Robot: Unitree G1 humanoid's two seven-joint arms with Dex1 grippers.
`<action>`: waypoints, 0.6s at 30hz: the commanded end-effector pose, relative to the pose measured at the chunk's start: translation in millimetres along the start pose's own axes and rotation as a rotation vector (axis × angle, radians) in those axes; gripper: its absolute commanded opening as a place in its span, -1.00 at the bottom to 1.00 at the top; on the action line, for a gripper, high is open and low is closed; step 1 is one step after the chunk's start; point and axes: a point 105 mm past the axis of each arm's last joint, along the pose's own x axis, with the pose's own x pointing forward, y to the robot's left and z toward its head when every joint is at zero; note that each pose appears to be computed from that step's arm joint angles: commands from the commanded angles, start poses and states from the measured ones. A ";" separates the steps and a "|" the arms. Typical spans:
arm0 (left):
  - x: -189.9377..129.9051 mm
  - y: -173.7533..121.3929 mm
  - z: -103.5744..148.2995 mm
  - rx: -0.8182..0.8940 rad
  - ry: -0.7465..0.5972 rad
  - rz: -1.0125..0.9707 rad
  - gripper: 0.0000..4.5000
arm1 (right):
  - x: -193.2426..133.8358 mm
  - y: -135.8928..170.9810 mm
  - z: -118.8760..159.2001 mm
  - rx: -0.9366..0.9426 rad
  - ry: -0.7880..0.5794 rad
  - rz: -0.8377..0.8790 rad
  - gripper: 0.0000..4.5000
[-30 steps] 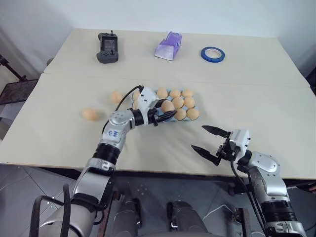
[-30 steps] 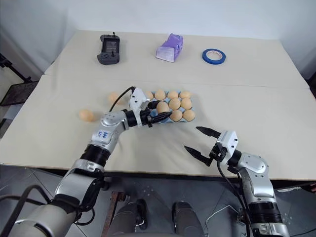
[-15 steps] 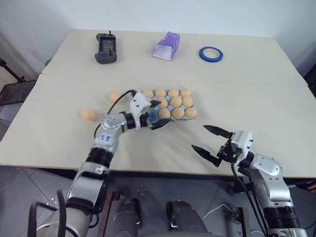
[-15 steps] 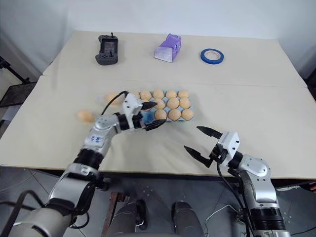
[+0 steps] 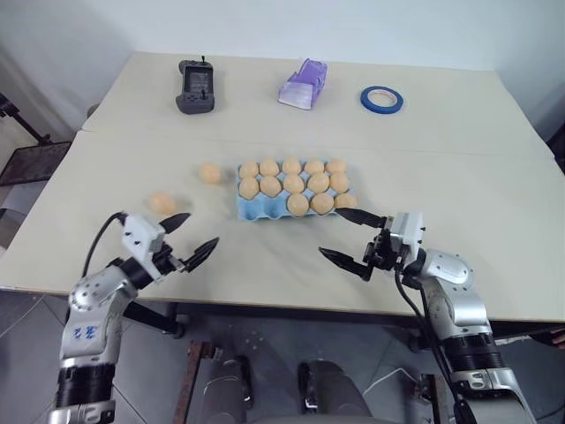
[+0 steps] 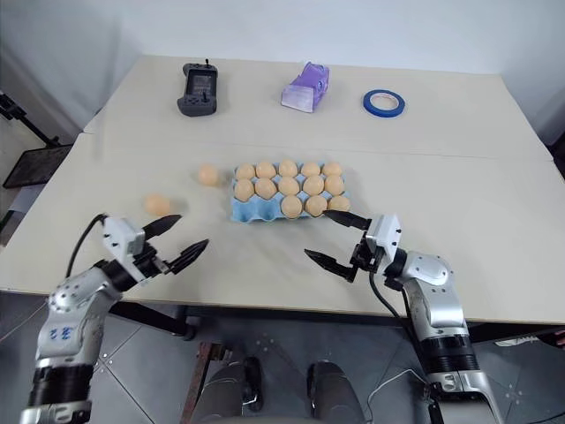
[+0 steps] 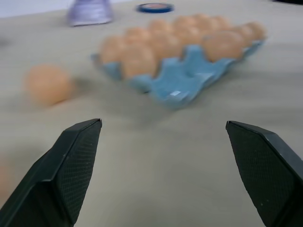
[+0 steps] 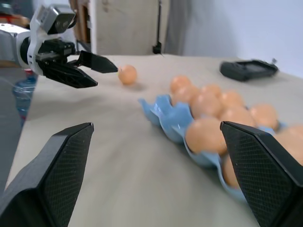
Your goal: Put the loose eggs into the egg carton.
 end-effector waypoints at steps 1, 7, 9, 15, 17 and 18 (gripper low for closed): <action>-27.8 20.4 11.4 0.009 -0.059 0.190 0.99 | 4.0 -2.1 6.5 -0.023 -0.030 0.012 1.00; -49.4 21.7 0.2 -0.026 -0.023 0.272 0.99 | 8.3 -1.3 5.4 -0.015 -0.035 0.038 1.00; -47.7 22.2 1.5 -0.027 -0.027 0.277 0.99 | 9.1 -1.5 5.1 -0.015 -0.035 0.042 1.00; -25.4 40.9 15.6 0.012 -0.057 0.348 0.99 | 10.5 -2.9 4.7 -0.016 -0.031 0.046 1.00; -14.2 49.3 17.3 0.019 -0.042 0.365 0.99 | 10.3 -3.6 4.3 -0.016 -0.028 0.045 1.00; -7.6 53.5 17.1 0.022 -0.030 0.373 0.99 | 10.3 -4.1 4.2 -0.017 -0.026 0.044 1.00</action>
